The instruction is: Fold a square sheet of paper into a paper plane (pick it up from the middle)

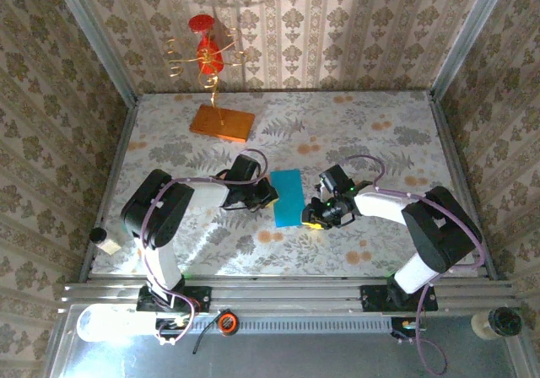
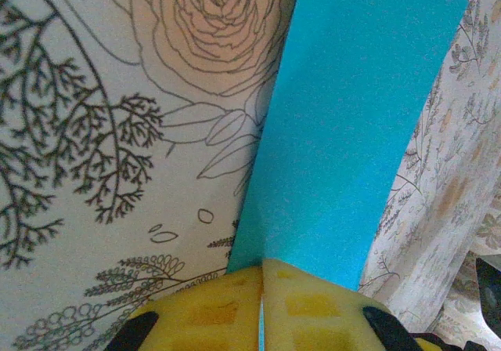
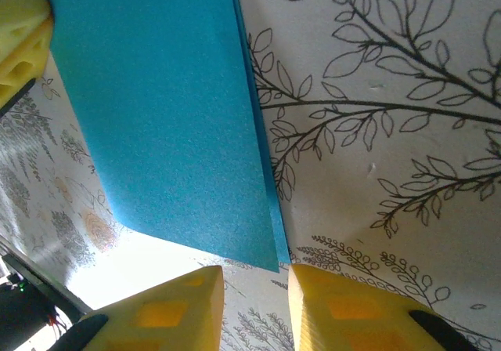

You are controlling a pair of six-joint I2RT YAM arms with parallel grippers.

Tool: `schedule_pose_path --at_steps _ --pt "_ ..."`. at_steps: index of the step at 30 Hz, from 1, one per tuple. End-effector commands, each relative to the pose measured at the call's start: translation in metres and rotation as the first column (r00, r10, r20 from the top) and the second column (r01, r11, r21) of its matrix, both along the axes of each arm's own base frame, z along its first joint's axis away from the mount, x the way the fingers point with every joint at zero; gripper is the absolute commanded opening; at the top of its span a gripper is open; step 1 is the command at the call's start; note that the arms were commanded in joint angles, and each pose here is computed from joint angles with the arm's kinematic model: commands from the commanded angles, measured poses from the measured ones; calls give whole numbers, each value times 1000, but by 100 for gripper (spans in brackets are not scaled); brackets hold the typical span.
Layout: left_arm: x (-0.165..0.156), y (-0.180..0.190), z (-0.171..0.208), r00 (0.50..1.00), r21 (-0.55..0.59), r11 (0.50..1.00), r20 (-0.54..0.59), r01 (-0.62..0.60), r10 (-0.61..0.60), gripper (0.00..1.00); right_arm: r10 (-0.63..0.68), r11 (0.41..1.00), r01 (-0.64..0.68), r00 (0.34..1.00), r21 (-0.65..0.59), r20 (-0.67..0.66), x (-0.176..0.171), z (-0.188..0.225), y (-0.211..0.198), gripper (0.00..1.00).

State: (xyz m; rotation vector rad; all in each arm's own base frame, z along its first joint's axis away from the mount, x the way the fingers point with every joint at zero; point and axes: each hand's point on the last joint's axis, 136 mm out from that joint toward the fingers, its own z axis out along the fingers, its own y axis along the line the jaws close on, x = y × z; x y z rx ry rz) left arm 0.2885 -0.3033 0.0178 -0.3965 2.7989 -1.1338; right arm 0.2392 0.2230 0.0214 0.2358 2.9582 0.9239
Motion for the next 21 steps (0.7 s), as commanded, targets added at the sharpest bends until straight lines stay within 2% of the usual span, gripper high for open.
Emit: schedule_pose_path --at_steps 1,21 --pt "-19 37 -49 990 172 983 -118 -60 81 11 -2 1000 2 1000 -3 -15 -1 -3 2 31" --pt "-18 33 -48 992 154 987 -112 -47 65 10 -54 994 51 998 94 25 15 7 12 25"
